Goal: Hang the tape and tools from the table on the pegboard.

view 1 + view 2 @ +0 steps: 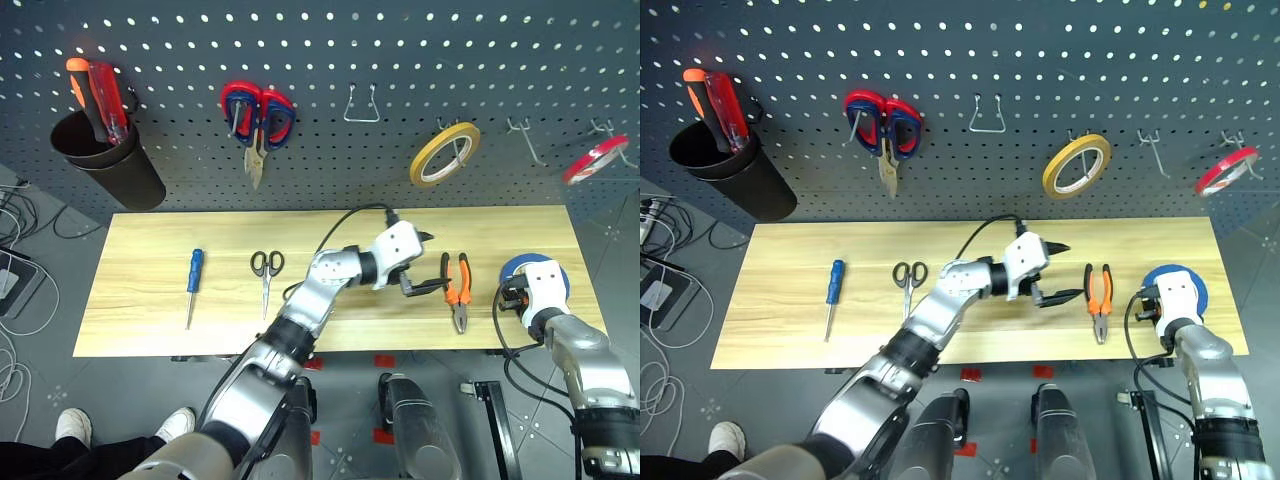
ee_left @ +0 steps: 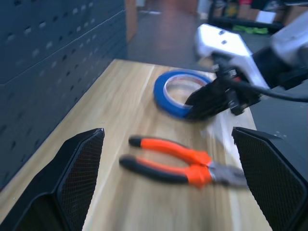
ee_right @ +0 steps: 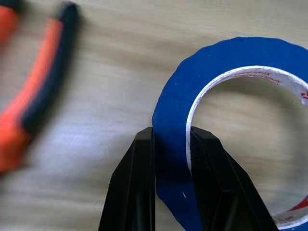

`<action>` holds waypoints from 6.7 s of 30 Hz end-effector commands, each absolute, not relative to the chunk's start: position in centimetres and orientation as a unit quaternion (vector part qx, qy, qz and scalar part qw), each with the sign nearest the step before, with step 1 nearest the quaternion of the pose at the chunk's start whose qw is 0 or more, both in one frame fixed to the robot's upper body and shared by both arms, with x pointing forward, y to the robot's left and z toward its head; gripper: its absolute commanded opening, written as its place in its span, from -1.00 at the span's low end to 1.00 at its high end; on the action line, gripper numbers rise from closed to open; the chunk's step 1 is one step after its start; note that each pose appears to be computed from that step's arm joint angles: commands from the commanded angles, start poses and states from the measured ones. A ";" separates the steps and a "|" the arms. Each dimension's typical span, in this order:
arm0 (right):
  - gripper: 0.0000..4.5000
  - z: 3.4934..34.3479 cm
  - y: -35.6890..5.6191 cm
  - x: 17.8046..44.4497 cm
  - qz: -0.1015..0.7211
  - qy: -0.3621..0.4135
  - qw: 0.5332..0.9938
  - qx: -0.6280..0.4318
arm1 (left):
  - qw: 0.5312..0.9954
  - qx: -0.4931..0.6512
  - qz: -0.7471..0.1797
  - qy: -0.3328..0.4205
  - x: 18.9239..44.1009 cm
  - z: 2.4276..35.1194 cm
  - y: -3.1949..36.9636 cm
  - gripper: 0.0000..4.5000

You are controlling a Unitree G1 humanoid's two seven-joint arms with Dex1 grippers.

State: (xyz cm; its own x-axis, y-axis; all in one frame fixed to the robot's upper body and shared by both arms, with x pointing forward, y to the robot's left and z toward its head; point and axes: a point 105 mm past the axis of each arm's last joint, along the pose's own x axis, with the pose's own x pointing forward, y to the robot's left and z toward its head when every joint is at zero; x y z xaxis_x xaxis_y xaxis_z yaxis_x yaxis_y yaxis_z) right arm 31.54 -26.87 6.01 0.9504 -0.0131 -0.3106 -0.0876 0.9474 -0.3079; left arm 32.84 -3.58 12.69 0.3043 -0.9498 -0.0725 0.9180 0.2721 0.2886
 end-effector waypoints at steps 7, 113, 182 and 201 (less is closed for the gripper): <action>-0.69 13.8 -19.9 31.3 0.030 -0.078 0.952 -0.294 | 0.816 0.075 -0.565 -0.097 29.7 18.6 -0.7 1.00; 0.99 6.6 -23.1 33.4 0.007 0.238 0.965 -0.106 | 0.781 0.126 -0.612 0.017 27.8 8.8 -0.1 1.00; 0.40 16.9 -9.1 34.6 0.242 -0.033 0.966 -0.081 | 0.894 0.131 -0.422 -0.080 26.0 17.6 7.2 1.00; 0.40 32.0 -6.6 34.8 0.197 -0.367 0.907 -0.063 | 0.922 0.113 -0.321 -0.186 30.5 22.5 6.8 1.00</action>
State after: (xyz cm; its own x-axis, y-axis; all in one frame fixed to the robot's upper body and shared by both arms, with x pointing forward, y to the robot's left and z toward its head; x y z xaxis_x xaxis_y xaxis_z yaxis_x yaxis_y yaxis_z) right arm 35.65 -6.31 29.53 0.7145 0.4372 0.5462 -0.3497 0.8994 -0.2624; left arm 30.31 6.84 21.25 0.7274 -0.6524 0.2130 0.5808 0.7505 0.3153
